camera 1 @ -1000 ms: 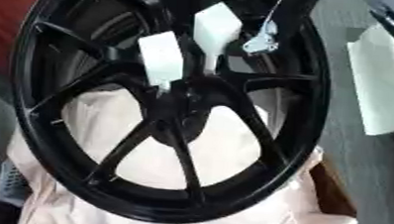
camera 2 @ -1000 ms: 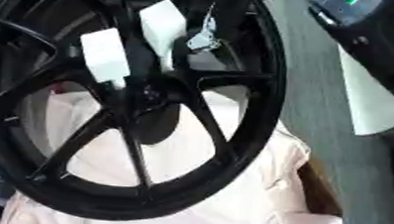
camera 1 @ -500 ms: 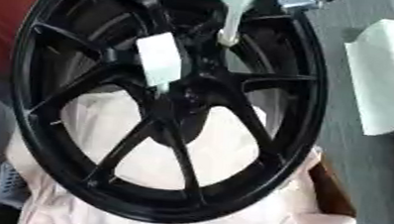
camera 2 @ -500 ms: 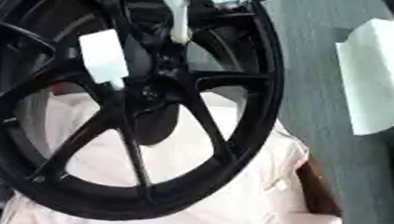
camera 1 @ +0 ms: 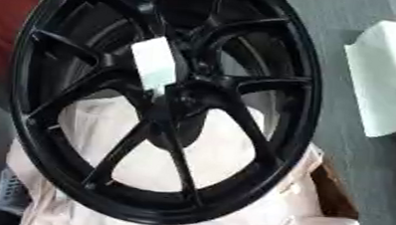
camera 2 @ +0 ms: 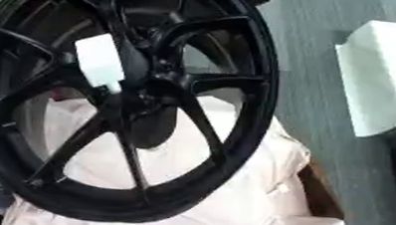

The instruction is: Pull the pin out of the wheel hub.

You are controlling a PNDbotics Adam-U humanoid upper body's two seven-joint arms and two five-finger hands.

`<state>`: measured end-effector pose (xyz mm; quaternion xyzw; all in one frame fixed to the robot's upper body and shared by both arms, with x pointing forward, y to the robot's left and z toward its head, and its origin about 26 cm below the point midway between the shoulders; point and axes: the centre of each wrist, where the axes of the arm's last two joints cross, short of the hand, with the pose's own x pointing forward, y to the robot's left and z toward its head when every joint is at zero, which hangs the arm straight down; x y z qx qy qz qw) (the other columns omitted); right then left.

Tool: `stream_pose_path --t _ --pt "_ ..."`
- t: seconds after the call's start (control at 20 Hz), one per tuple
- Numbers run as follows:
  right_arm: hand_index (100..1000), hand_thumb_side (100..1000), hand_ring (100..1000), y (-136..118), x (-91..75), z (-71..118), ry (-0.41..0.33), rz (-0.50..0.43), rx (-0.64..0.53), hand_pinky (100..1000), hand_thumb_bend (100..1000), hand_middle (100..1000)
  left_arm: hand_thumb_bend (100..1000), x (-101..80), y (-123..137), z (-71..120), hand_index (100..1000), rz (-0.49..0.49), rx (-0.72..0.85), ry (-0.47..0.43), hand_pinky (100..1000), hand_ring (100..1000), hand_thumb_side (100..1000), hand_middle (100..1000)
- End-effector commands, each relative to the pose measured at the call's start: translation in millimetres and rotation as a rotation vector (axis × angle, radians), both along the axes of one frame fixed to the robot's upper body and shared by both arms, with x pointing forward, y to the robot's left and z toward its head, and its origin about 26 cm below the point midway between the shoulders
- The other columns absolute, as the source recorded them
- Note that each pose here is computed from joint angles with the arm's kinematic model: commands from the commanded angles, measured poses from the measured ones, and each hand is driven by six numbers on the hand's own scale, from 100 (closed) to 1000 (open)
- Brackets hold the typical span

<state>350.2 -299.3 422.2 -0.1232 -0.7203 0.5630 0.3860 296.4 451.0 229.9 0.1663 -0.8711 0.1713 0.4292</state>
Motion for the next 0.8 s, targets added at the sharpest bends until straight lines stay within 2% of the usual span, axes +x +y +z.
stream_pose_path --t 0.05,0.25,0.4,0.7,0.8 --pt "562 100 633 -49.3 -18.3 23.3 -0.102 -0.168 0.047 748 100 456 267 -4.8 6.5 16.7 754 0.027 0.036 -0.034 755 747 814 704" --pt "567 100 637 -101.1 -21.5 15.7 -0.128 -0.375 0.102 748 100 461 267 -5.3 6.7 16.2 754 0.03 0.036 -0.035 755 748 815 705" --pt "573 100 643 -134.8 -23.3 3.0 -0.137 -0.515 0.121 747 100 467 266 -5.8 7.2 15.7 754 0.034 0.036 -0.035 755 748 815 705" --pt "598 100 667 -201.1 -30.8 -34.1 -0.13 -0.797 0.128 753 119 493 266 -5.4 6.8 14.8 754 0.032 0.032 -0.034 755 749 818 705" --pt "612 100 677 -218.3 -34.3 -49.7 -0.123 -0.875 0.112 755 150 509 265 -5.2 6.3 15.3 754 0.031 0.032 -0.036 755 749 815 706"
